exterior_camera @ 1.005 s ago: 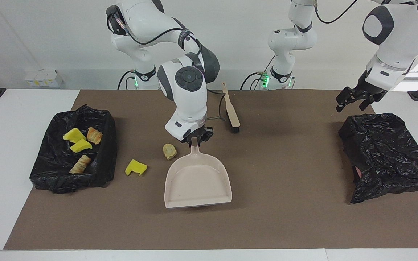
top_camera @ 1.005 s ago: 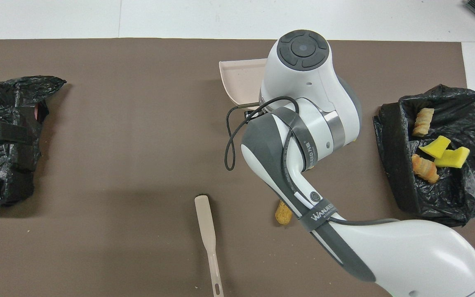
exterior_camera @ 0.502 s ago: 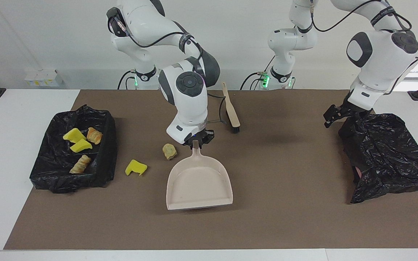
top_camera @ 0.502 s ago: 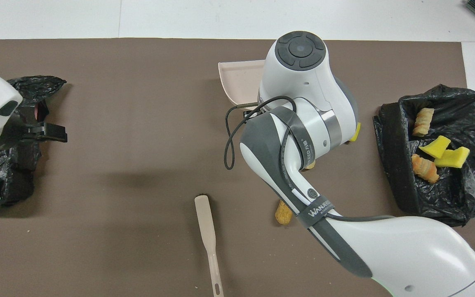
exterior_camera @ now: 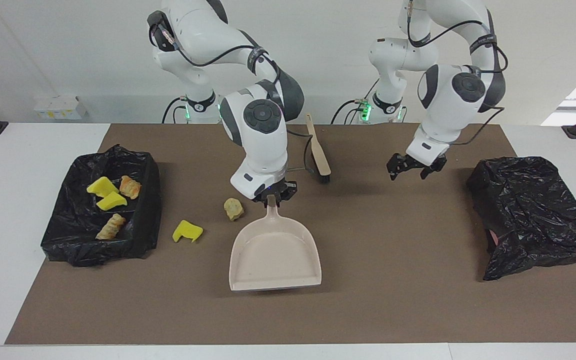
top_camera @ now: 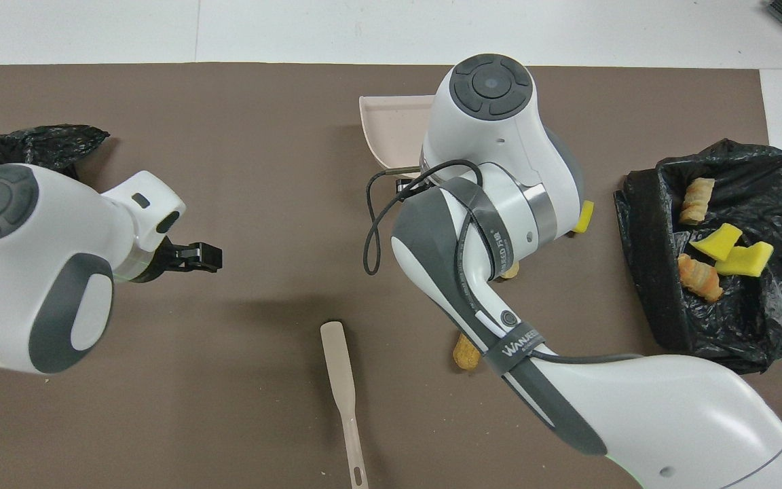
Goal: Sweep and dump trash in bin
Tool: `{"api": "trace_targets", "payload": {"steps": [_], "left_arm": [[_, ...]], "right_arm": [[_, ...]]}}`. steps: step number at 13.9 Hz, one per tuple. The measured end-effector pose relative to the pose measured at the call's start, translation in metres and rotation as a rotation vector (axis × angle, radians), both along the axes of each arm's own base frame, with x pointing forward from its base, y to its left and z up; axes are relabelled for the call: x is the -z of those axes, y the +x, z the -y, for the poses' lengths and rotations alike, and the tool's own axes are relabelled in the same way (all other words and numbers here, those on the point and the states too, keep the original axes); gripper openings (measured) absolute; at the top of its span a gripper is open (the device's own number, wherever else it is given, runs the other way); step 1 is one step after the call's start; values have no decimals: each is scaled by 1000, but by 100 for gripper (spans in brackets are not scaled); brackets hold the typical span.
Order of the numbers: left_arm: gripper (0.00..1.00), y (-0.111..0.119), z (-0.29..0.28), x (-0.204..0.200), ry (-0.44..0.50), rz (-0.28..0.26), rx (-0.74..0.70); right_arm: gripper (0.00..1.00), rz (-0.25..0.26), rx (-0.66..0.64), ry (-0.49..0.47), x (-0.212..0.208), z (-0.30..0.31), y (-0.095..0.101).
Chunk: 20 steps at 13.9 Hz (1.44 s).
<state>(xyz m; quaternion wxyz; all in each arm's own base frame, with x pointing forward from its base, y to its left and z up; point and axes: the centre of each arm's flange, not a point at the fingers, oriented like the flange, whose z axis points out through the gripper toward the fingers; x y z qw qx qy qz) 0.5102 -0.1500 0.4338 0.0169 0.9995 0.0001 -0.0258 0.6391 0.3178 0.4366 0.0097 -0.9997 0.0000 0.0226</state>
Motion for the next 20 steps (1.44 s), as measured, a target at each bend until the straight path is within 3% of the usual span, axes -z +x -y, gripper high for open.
{"api": "trace_targets", "payload": {"steps": [3,5,8,12,16,20], "left_arm": [[100,-50,37,8,7,-6,-5],[100,-68,41,8,5,1,-11],[100,-56,12,7,-8,27,-34],[100,-32,-37,4,-18,63,-13],[100,-21,-45,9,-15,57,-5],[100,-13,-43,20,-15,68,-5]], "right_arm": [[31,-2,18,30,16,-19,-2],[31,-7,-6,41,35,-41,-7],[31,-10,-56,46,56,-84,-24],[31,0,-48,55,49,-114,-40],[31,-30,-54,35,74,-144,-62],[37,-36,-62,23,81,-149,-65]]}}
